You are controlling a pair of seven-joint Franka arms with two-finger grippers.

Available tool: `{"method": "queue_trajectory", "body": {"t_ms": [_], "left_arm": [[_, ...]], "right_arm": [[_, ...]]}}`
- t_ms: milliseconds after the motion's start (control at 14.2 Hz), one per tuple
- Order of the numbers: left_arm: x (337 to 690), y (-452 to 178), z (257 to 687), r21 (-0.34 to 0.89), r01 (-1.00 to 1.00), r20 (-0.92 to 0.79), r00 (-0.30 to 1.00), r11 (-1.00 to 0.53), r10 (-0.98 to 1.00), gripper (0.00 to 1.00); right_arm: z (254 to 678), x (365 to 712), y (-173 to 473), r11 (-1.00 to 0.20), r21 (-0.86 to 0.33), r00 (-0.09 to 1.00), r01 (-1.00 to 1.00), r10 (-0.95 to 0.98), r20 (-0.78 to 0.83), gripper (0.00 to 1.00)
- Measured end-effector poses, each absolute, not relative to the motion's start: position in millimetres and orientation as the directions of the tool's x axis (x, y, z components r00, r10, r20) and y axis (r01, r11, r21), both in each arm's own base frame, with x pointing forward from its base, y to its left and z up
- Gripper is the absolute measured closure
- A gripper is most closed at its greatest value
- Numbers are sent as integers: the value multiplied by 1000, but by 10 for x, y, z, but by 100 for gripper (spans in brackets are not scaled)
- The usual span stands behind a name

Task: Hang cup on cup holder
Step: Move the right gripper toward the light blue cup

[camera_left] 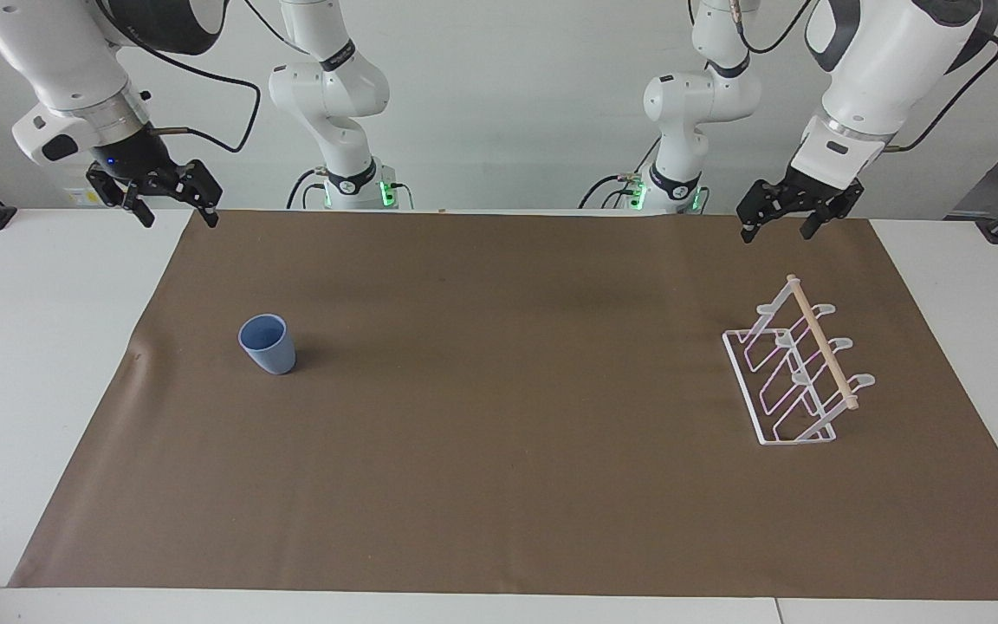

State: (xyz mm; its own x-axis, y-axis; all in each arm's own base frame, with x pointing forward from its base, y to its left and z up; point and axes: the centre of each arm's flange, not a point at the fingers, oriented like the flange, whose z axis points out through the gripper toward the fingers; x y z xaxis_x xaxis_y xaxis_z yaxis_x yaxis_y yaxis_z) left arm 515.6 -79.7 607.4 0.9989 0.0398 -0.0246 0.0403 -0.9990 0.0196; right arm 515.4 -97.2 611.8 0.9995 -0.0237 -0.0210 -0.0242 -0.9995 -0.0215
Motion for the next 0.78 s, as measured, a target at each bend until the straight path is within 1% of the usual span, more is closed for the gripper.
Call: {"method": "queue_trajectory", "body": {"t_ms": [494, 635, 776], "left_arm": [[5138, -858, 6111, 19, 92, -12, 996, -996, 91, 0], [5123, -922, 6107, 18, 77, -13, 997, -997, 77, 0], [5121, -926, 6097, 18, 49, -14, 999, -999, 49, 0]], "right_arm": [[6071, 5166, -878, -1000, -21, 1000, 7, 7, -16, 0], [5864, 5136, -705, -999, -23, 999, 39, 40, -11, 0], [5541, 5028, -484, -997, -25, 996, 78, 79, -28, 0]]}}
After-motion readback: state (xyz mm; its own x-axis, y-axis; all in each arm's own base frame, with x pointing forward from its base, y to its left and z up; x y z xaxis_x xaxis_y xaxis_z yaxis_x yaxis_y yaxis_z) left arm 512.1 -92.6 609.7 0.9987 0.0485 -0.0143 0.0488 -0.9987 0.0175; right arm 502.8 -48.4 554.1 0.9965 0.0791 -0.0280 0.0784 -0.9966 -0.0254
